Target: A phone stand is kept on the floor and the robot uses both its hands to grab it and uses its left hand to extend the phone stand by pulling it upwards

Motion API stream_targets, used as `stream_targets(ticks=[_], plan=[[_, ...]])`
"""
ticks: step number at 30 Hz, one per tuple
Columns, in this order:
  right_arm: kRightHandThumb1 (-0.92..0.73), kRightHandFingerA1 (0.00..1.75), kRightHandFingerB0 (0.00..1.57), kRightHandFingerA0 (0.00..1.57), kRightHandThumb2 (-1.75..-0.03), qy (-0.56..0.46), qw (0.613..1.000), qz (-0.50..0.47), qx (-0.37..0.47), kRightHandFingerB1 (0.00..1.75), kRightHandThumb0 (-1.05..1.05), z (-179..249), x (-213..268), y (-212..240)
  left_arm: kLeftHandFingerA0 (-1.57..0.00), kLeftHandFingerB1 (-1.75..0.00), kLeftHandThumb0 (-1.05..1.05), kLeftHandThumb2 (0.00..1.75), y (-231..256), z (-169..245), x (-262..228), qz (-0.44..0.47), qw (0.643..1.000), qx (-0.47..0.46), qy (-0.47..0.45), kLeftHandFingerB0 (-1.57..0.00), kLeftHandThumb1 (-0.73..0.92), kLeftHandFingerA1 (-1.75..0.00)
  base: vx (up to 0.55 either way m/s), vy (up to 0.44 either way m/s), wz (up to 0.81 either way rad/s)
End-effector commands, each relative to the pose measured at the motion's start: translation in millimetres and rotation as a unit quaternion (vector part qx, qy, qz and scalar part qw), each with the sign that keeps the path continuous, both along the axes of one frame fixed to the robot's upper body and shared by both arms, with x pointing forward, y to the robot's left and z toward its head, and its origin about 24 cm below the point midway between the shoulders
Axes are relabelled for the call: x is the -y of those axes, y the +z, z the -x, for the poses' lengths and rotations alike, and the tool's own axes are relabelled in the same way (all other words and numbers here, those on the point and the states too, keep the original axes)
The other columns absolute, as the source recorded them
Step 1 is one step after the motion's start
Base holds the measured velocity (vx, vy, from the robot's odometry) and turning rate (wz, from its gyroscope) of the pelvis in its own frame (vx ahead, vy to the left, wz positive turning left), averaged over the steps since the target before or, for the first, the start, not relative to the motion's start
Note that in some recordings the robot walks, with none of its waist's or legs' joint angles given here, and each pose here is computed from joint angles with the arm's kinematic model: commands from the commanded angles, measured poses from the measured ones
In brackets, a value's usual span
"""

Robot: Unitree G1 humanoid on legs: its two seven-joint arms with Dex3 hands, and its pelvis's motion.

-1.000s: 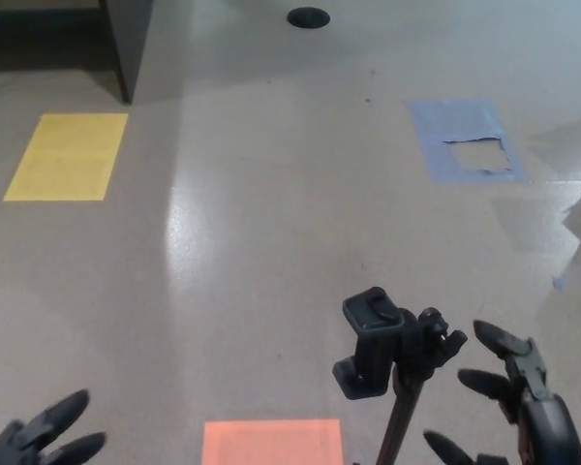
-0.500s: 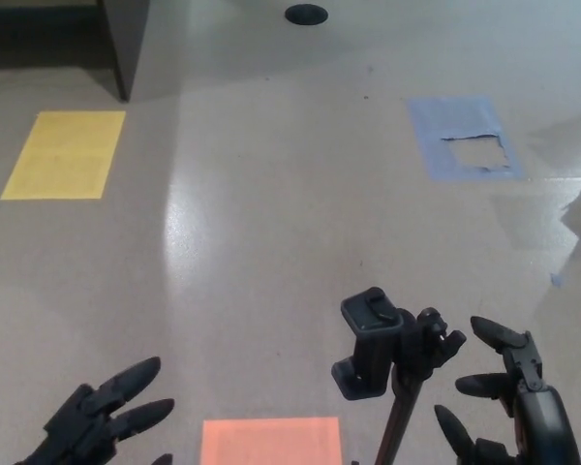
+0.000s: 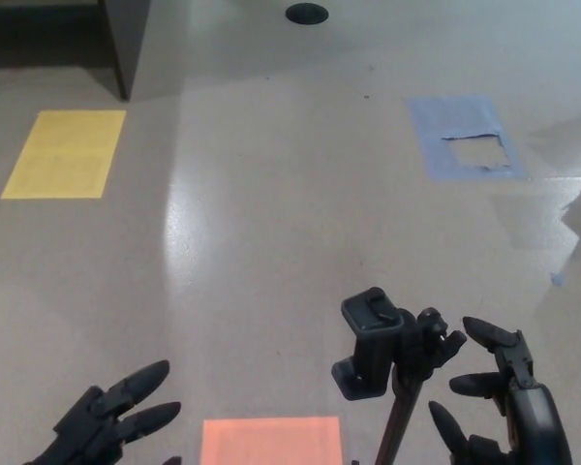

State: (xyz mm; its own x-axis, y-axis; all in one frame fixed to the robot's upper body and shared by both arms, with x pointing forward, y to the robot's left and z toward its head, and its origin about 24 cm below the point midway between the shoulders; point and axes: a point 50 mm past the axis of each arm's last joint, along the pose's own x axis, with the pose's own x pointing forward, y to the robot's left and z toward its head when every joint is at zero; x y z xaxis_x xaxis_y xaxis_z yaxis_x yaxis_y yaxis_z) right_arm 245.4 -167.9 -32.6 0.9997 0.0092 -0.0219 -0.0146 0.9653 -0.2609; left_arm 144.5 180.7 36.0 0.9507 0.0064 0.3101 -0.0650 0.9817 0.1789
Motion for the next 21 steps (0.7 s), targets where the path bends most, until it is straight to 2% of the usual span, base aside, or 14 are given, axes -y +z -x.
stream_targets(ticks=[1, 3, 5, 6, 7, 8, 9, 10, 13, 17, 18, 19, 20, 21], plan=[[-0.4, 1.36, 0.67, 1.55, -0.84, 0.004, 1.0, -0.012, 0.006, 0.81, -1.05, -11.3, -5.8, 5.3, -0.68, -0.37, -0.62, 0.63, 5.7, -17.7, 8.9, 0.006, 1.0, 0.01, -0.006, -0.51, 0.72, -0.41, 0.0, 0.0, 0.0], [-0.42, 1.34, 0.72, 1.55, -0.84, 0.012, 1.0, -0.007, 0.011, 0.83, -1.05, -16.1, -10.2, 8.3, -0.68, -0.37, -0.62, 0.63, 14.0, -28.4, 17.1, 0.01, 0.999, 0.026, -0.015, -0.5, 0.72, -0.41, 0.0, 0.0, 0.0], [-0.44, 1.31, 0.7, 1.55, -0.86, 0.014, 1.0, -0.008, 0.011, 0.81, -1.05, -16.5, -12.1, 7.9, -0.68, -0.37, -0.62, 0.63, 17.6, -31.0, 22.0, 0.015, 0.999, 0.029, -0.018, -0.5, 0.72, -0.41, 0.0, 0.0, 0.0], [-0.53, 1.17, 0.69, 1.54, -0.61, 0.019, 1.0, -0.011, 0.01, 0.78, -1.05, -15.3, -14.7, 6.9, -0.68, -0.38, -0.6, 0.62, 19.8, -32.1, 24.9, 0.017, 0.999, 0.033, -0.023, -0.5, 0.72, -0.41, 0.0, 0.0, 0.0], [-0.53, 1.17, 0.69, 1.54, -0.61, 0.021, 1.0, -0.012, 0.01, 0.78, -1.05, -14.9, -15.8, 6.5, -0.68, -0.38, -0.6, 0.62, 20.8, -32.6, 26.2, 0.018, 0.999, 0.034, -0.026, -0.5, 0.72, -0.41, 0.0, 0.0, 0.0], [-0.52, 1.04, 0.68, 1.53, -0.61, 0.03, 0.999, -0.017, 0.005, 0.77, -1.05, -11.3, -18.7, 4.0, -0.67, -0.38, -0.6, 0.62, 22.3, -31.2, 29.7, 0.027, 0.999, 0.033, -0.03, -0.5, 0.71, -0.42, 0.0, 0.0, 0.0], [-0.52, 1.04, 0.68, 1.53, -0.61, 0.031, 0.999, -0.018, 0.005, 0.77, -1.05, -11.0, -19.1, 3.7, -0.67, -0.38, -0.6, 0.62, 22.5, -31.0, 30.1, 0.028, 0.999, 0.033, -0.031, -0.5, 0.71, -0.42, 0.0, 0.0, 0.0], [-0.38, 0.96, 0.66, 1.47, -0.81, 0.039, 0.999, -0.016, 0.002, 0.76, -1.05, -7.1, -25.0, 0.4, -0.69, -0.38, -0.61, 0.63, 27.2, -34.8, 37.2, 0.017, 0.998, 0.049, -0.027, -0.51, 0.73, -0.42, 0.0, 0.0, 0.0], [-0.38, 1.02, 0.6, 1.43, -0.82, 0.044, 0.999, -0.013, -0.008, 0.8, -1.05, -1.7, -33.2, -4.6, -0.64, -0.38, -0.61, 0.63, 38.1, -41.7, 55.2, 0.027, 0.996, 0.062, -0.053, -0.48, 0.74, -0.45, 0.0, 0.0, 0.0], [-0.38, 1.0, 0.6, 1.43, -0.82, 0.042, 0.999, -0.02, -0.017, 0.81, -1.05, 0.3, -35.2, -6.8, -0.64, -0.38, -0.61, 0.63, 42.3, -44.1, 61.4, 0.021, 0.996, 0.068, -0.058, -0.48, 0.74, -0.45, 0.0, 0.0, 0.0], [-0.46, 0.96, 0.6, 1.44, -0.58, 0.043, 0.998, -0.037, -0.019, 0.77, -1.05, 0.5, -37.3, -7.8, -0.63, -0.37, -0.63, 0.64, 53.6, -53.5, 74.7, 0.015, 0.993, 0.086, -0.076, -0.48, 0.77, -0.43, 0.0, 0.0, 0.0], [-0.46, 0.96, 0.6, 1.44, -0.58, 0.043, 0.998, -0.044, -0.02, 0.77, -1.05, 0.6, -38.2, -8.1, -0.63, -0.37, -0.63, 0.64, 58.8, -57.1, 80.3, 0.012, 0.992, 0.094, -0.084, -0.48, 0.77, -0.43, 0.0, 0.0, 0.0], [-0.42, 0.95, 0.6, 1.47, -0.83, 0.044, 0.998, -0.048, -0.021, 0.79, -1.05, 0.2, -39.1, -8.5, -0.62, -0.37, -0.65, 0.64, 62.0, -60.6, 84.9, 0.013, 0.992, 0.092, -0.089, -0.47, 0.77, -0.44, -0.01, -0.003, 0.09], [-0.42, 0.95, 0.6, 1.47, -0.83, 0.045, 0.998, -0.049, -0.022, 0.79, -1.05, 0.1, -39.2, -8.5, -0.62, -0.37, -0.65, 0.64, 62.6, -61.2, 85.5, 0.013, 0.992, 0.091, -0.089, -0.47, 0.77, -0.44, 0.0, 0.0, 0.0]])
